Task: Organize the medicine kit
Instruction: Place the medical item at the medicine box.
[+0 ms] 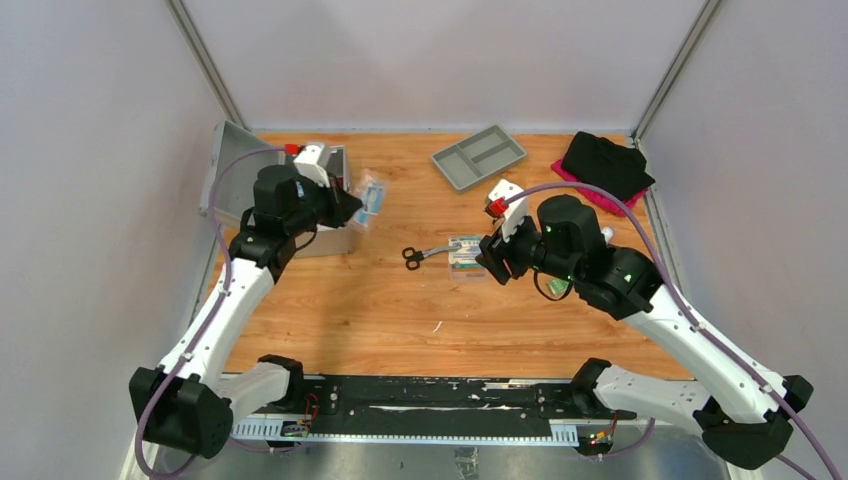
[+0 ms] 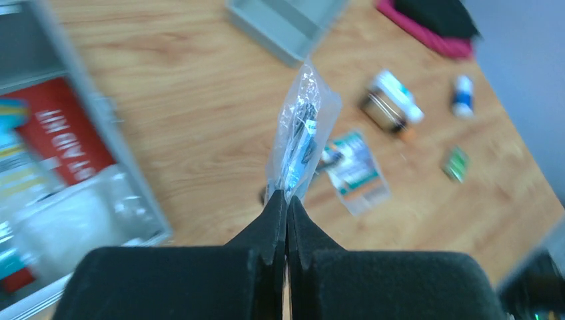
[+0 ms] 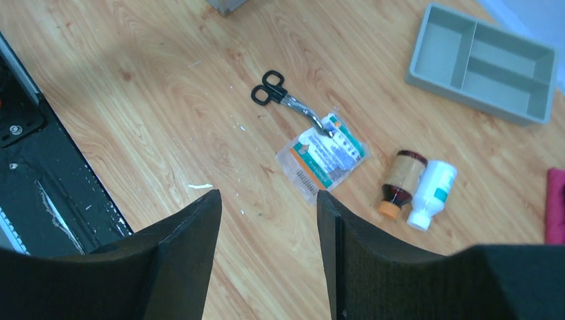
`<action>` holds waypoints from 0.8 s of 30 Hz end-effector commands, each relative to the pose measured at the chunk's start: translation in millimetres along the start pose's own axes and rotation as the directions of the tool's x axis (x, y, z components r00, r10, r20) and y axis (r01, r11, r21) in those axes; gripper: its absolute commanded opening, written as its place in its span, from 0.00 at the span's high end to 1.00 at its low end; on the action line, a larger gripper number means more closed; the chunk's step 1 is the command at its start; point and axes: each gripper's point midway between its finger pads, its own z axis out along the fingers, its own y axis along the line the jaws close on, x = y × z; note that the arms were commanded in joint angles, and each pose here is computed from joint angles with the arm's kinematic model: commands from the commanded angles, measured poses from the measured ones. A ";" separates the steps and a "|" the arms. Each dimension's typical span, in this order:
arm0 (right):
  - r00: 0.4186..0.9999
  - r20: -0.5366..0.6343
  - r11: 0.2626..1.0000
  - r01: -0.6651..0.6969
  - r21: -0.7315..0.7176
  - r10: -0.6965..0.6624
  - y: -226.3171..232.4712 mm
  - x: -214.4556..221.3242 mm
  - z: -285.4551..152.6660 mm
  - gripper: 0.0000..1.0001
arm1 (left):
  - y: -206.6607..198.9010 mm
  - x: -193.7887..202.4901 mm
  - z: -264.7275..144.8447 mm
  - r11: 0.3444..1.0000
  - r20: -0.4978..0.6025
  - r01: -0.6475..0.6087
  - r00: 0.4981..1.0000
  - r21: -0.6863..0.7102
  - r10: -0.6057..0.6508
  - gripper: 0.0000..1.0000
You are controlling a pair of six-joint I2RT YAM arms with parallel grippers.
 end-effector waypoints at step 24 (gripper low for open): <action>0.952 -0.023 0.939 -0.296 0.177 0.305 -6.4 62.2 4.0 0.42 | 230.5 -19.4 48.9 0.756 -0.016 0.163 0.975 -0.634 -0.223 0.65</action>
